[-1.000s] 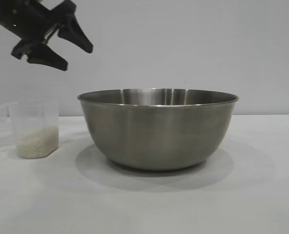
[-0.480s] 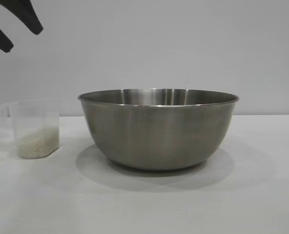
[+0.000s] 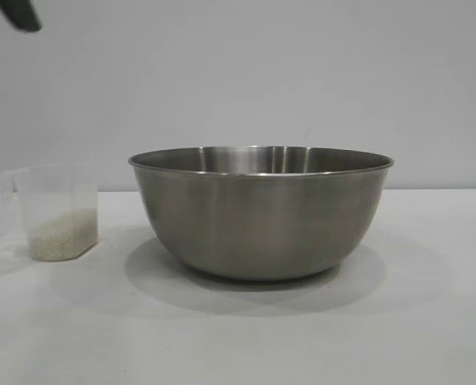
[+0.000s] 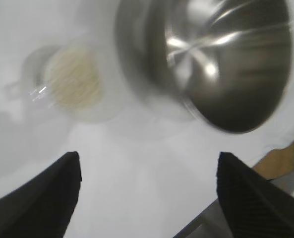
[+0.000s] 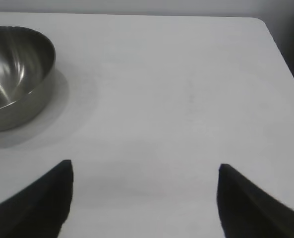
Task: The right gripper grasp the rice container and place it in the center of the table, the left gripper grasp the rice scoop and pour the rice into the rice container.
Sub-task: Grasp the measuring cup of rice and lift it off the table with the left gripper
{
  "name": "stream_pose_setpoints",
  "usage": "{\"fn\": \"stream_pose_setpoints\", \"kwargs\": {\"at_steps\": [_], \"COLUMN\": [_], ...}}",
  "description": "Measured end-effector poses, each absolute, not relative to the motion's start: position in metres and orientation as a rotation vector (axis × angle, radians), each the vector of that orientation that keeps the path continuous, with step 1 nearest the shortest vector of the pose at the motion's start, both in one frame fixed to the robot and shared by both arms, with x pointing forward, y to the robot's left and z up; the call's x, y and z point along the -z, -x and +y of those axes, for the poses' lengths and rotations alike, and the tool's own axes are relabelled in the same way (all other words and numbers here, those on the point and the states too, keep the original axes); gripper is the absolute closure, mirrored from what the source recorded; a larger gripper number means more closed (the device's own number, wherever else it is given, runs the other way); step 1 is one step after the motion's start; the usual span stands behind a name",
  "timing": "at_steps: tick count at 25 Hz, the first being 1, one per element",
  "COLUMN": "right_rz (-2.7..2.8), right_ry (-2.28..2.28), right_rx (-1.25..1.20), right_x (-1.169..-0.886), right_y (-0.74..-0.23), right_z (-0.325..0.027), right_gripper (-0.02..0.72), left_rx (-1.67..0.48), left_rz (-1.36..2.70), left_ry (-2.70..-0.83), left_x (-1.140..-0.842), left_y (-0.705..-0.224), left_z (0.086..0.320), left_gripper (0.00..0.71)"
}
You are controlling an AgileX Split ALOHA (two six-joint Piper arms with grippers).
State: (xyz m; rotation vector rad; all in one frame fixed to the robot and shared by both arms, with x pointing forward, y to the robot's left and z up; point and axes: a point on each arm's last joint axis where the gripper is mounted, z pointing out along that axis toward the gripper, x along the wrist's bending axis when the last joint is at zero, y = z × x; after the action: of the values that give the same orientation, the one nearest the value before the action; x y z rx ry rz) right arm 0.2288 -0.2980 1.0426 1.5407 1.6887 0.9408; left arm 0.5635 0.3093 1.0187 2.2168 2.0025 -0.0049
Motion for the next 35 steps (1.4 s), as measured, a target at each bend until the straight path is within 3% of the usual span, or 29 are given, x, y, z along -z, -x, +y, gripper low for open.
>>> {"fn": "stream_pose_setpoints", "kwargs": {"at_steps": [20,25,35], "right_rz": [1.687,1.687,1.687], "right_ry": [-1.540,-1.540,-1.540], "right_rx": [-0.942,-0.942,-0.942], "right_x": [-1.043,-1.043,-1.043], "right_y": [-0.229,-0.229,-0.229], "right_z": [-0.298,-0.298,-0.298], "right_gripper": [0.167,0.167,0.167], "left_rx": [-0.758,-0.949,-1.019], "left_rz": [1.619,1.447,1.346], "left_ry": [-1.803,-1.753,-1.679], "left_x": [-1.048,-1.062,-1.070], "left_y": [-0.622,-0.633,-0.637], "left_z": [0.315,0.302,0.279], "left_gripper": [0.184,0.184,0.184]}}
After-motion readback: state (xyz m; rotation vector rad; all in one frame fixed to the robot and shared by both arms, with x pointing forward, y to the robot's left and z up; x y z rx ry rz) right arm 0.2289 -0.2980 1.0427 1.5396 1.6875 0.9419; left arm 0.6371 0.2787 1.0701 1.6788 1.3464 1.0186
